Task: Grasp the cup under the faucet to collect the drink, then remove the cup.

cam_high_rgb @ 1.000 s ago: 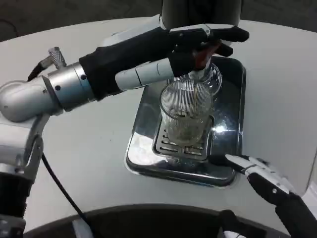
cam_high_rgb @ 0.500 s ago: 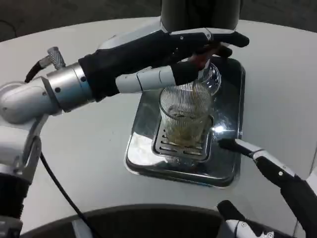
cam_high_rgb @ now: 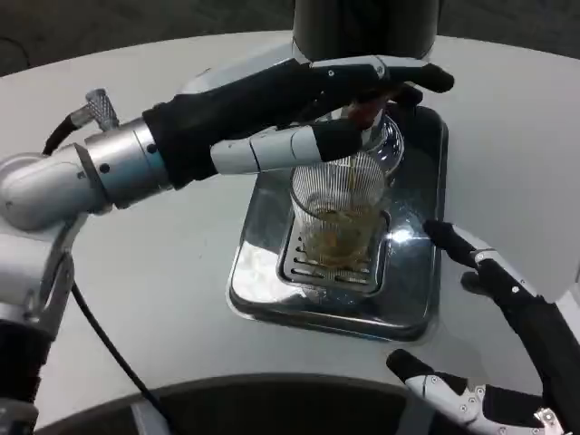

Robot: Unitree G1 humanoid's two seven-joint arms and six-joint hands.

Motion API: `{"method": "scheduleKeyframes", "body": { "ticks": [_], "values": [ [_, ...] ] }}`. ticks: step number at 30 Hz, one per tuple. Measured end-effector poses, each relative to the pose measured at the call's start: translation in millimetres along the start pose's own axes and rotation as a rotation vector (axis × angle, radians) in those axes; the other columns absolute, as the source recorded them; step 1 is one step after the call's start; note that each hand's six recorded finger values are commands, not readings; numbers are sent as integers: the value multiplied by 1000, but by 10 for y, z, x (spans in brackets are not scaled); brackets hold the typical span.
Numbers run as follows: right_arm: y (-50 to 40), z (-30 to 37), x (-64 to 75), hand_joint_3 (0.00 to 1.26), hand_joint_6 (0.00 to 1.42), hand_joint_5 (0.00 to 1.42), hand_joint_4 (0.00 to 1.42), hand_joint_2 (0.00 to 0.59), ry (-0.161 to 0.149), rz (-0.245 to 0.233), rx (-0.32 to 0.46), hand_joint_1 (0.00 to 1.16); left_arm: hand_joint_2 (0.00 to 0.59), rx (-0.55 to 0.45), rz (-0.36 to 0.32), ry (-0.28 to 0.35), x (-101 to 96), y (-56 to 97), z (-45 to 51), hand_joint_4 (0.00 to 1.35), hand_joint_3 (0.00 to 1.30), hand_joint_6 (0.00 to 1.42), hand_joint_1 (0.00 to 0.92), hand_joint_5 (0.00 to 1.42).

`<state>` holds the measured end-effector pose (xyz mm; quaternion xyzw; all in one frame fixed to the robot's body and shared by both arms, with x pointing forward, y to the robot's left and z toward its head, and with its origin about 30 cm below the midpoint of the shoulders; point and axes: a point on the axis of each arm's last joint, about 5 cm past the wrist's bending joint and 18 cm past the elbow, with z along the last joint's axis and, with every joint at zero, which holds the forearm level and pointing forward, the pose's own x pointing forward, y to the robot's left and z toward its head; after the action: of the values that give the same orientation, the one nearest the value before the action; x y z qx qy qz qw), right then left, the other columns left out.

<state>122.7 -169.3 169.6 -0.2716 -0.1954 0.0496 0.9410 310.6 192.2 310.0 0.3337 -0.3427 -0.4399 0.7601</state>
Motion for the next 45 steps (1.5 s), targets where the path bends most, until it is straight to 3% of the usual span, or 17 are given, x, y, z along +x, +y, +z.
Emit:
{"method": "scheduleKeyframes", "body": {
  "ticks": [4,9,17,25,36,45],
  "values": [
    [76,-97,64,144,179,101,116,209,26,-51,38,888,84,1,1,2,-4,1,0,73,197,24,0,141],
    [165,-186,155,140,180,98,116,205,34,-111,89,889,84,3,2,3,-8,4,1,73,197,24,0,143],
    [301,-288,307,133,189,97,112,185,27,-138,129,885,87,4,6,5,-9,1,0,73,200,21,0,144],
    [429,-385,450,105,183,86,86,166,43,-170,169,877,88,5,10,8,-8,-1,-3,75,205,13,0,144],
    [624,-410,700,97,181,63,71,165,32,-220,223,883,88,11,10,8,-5,-6,-14,75,206,11,0,144],
    [756,-358,883,93,163,61,64,163,3,-227,257,882,89,15,11,5,3,-12,-14,80,214,9,0,144]
  ]
}}
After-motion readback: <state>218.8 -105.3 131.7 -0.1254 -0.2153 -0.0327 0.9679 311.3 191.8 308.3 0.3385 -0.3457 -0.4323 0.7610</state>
